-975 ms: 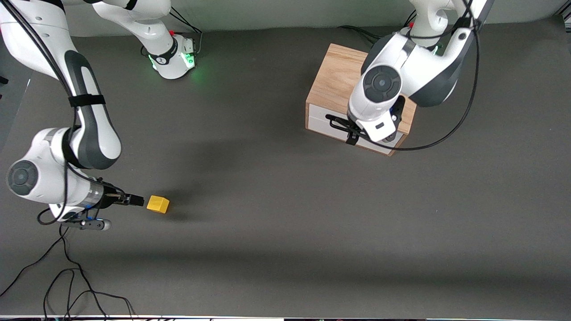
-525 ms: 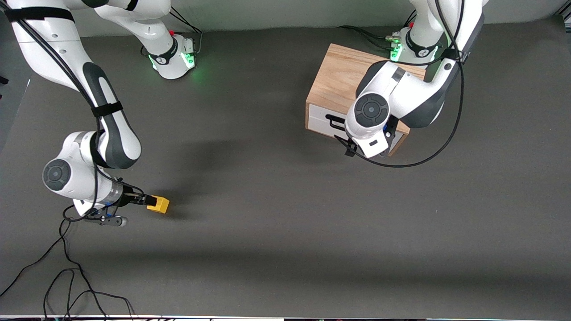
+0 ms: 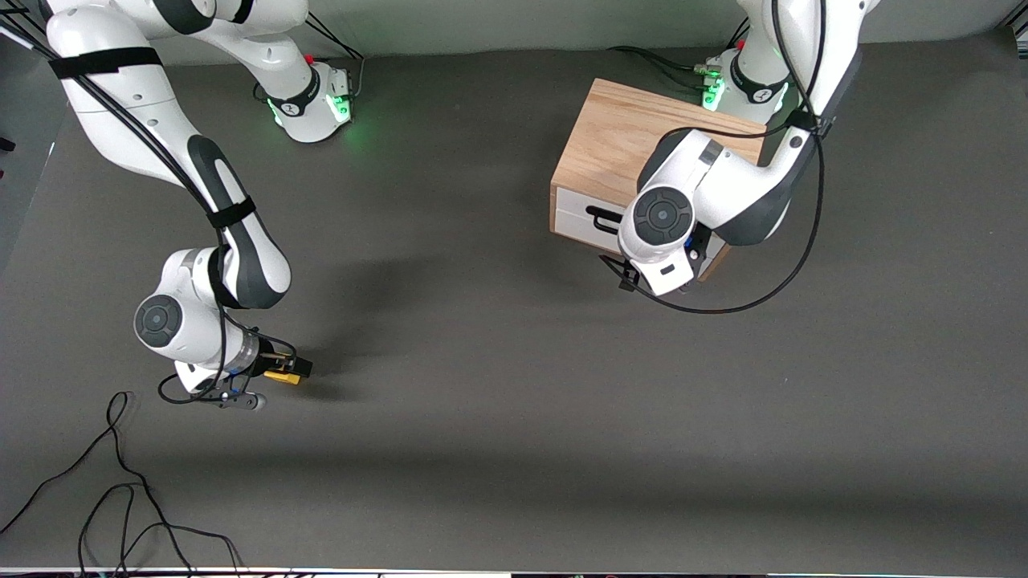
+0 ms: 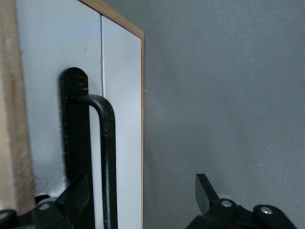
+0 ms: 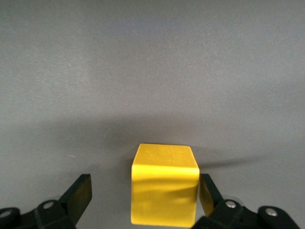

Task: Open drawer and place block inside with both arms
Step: 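Close the right gripper on the yellow cube while the left gripper pulls the drawer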

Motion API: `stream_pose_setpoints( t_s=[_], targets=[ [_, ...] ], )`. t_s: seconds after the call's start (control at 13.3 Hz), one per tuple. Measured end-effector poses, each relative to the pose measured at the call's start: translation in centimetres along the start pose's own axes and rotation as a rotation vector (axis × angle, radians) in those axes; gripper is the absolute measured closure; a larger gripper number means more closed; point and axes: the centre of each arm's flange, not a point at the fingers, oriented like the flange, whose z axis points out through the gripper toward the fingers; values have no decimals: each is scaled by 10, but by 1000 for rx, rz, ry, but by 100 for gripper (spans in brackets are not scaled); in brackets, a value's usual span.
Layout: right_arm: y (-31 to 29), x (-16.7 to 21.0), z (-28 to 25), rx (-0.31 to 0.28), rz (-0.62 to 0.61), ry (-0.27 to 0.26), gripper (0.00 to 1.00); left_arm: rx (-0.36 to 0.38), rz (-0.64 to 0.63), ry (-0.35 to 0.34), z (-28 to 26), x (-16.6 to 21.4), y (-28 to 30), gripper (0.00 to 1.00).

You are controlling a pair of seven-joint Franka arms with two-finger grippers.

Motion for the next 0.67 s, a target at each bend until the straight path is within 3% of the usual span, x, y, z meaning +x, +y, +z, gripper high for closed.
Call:
stream_pose_setpoints(
  t_s=[0.3,0.53,0.67],
  targets=[
    [3,1,3,-2,5,2,1,-4,2,-9,7,-1,6,0],
    [7,1,3,-4,10,3,10,-16,4,-8,4,-2,7,0],
    [8,2,3,-4,12,6,26,-24,11,3,3,-2,8,0]
  ],
)
